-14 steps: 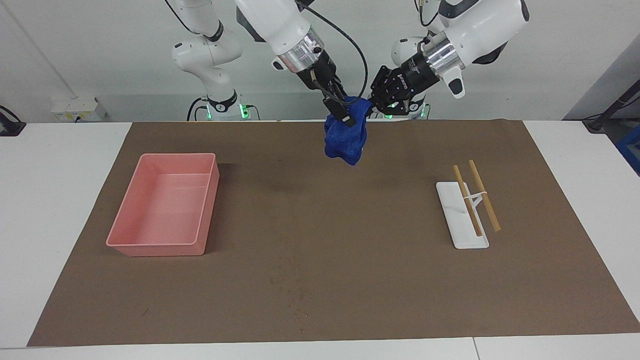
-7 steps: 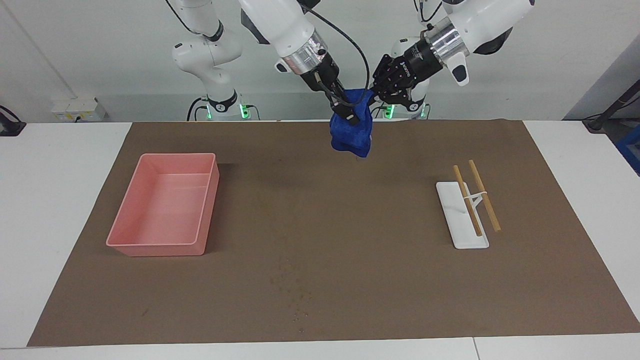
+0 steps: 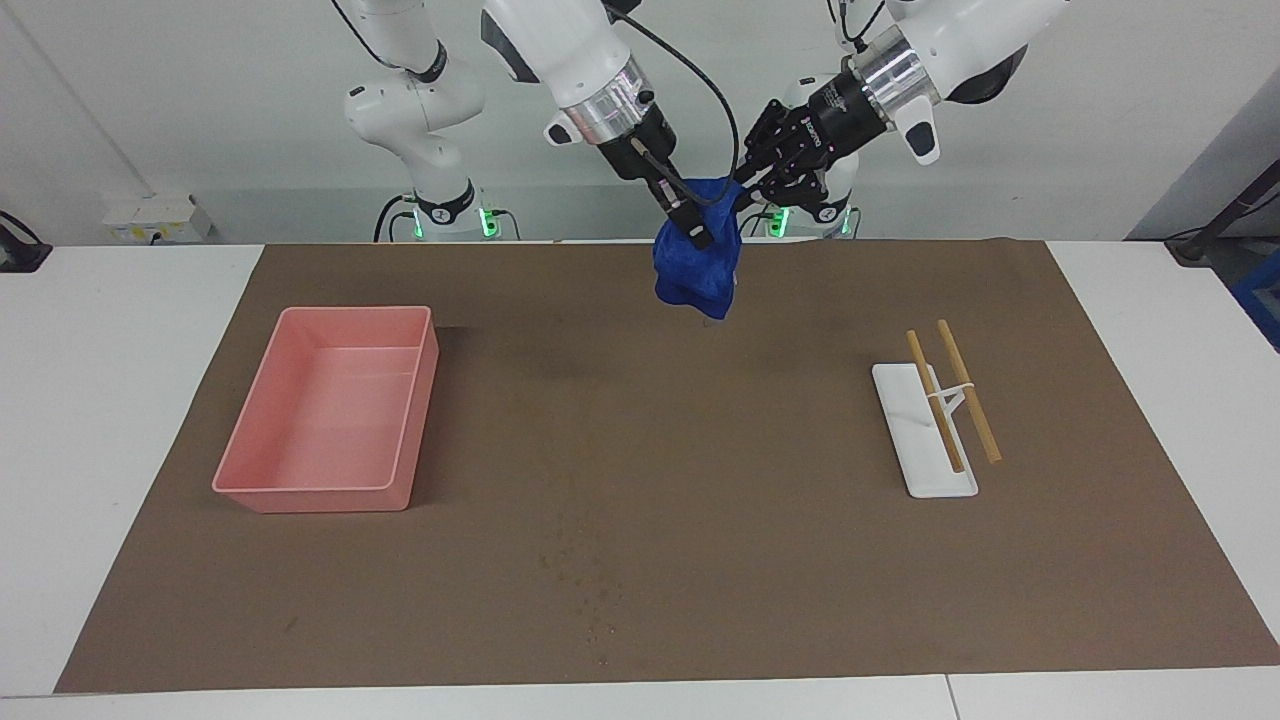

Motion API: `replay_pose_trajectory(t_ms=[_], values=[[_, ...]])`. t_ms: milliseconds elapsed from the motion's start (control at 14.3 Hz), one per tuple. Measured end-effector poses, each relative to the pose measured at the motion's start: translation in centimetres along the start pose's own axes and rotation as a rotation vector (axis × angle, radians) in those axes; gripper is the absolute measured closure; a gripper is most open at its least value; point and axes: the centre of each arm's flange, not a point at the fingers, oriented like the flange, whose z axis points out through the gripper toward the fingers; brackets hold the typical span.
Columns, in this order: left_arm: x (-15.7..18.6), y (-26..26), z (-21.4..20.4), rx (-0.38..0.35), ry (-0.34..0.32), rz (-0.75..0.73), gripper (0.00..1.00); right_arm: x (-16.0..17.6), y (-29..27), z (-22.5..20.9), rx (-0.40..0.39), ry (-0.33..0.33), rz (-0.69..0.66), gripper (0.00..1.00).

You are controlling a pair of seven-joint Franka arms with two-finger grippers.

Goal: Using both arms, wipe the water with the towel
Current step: 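Lower the towel onto the water with the right gripper while the left gripper withdraws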

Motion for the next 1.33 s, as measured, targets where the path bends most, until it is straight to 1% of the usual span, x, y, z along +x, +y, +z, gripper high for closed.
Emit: replay_pose_trajectory(t_ms=[70, 140, 209, 279, 349, 488, 628, 698, 837, 977, 1116, 1326], values=[[0.0, -0.1, -0.3, -0.019, 0.032, 0.019, 0.47, 0.1, 0.0, 0.1, -0.001, 0.014, -0.03, 0.76], [0.0, -0.2, -0.6, -0.046, 0.086, 0.046, 0.37, 0.2, 0.1, 0.3, -0.002, 0.022, -0.054, 0.76], [0.1, -0.1, -0.8, -0.076, 0.15, 0.079, 0.24, 0.4, 0.1, 0.4, -0.005, 0.028, -0.078, 0.76], [0.3, 0.0, -1.0, -0.099, 0.207, 0.118, 0.13, 0.7, 0.3, 0.8, -0.008, 0.033, -0.11, 0.76], [0.6, 0.1, -1.1, -0.11, 0.249, 0.169, 0.01, 1.2, 0.5, 1.3, -0.011, 0.039, -0.154, 0.76], [1.3, 0.7, -1.7, -0.112, 0.295, 0.304, 0.0, 2.9, 2.1, 3.0, -0.041, 0.059, -0.268, 0.76], [3.3, 2.2, -3.5, -0.115, 0.33, 0.458, 0.0, 5.1, 5.0, 4.9, -0.086, 0.08, -0.417, 0.76], [4.4, 3.0, -4.6, -0.114, 0.36, 0.553, 0.0, 6.0, 6.5, 5.5, -0.112, 0.087, -0.477, 0.76], [5.9, 3.9, -5.7, -0.081, 0.46, 0.775, 0.0, 7.4, 9.1, 6.2, -0.162, 0.091, -0.613, 0.76], [6.7, 4.2, -5.9, -0.024, 0.534, 0.967, 0.0, 9.1, 11.6, 7.4, -0.223, 0.081, -0.799, 0.76], [8.1, 5.0, -6.3, 0.055, 0.612, 1.156, 0.0, 11.2, 13.6, 9.2, -0.284, 0.062, -0.953, 0.76], [10.4, 6.4, -6.7, 0.197, 0.671, 1.384, 0.0, 13.8, 15.3, 12.9, -0.336, 0.041, -1.105, 0.76]])
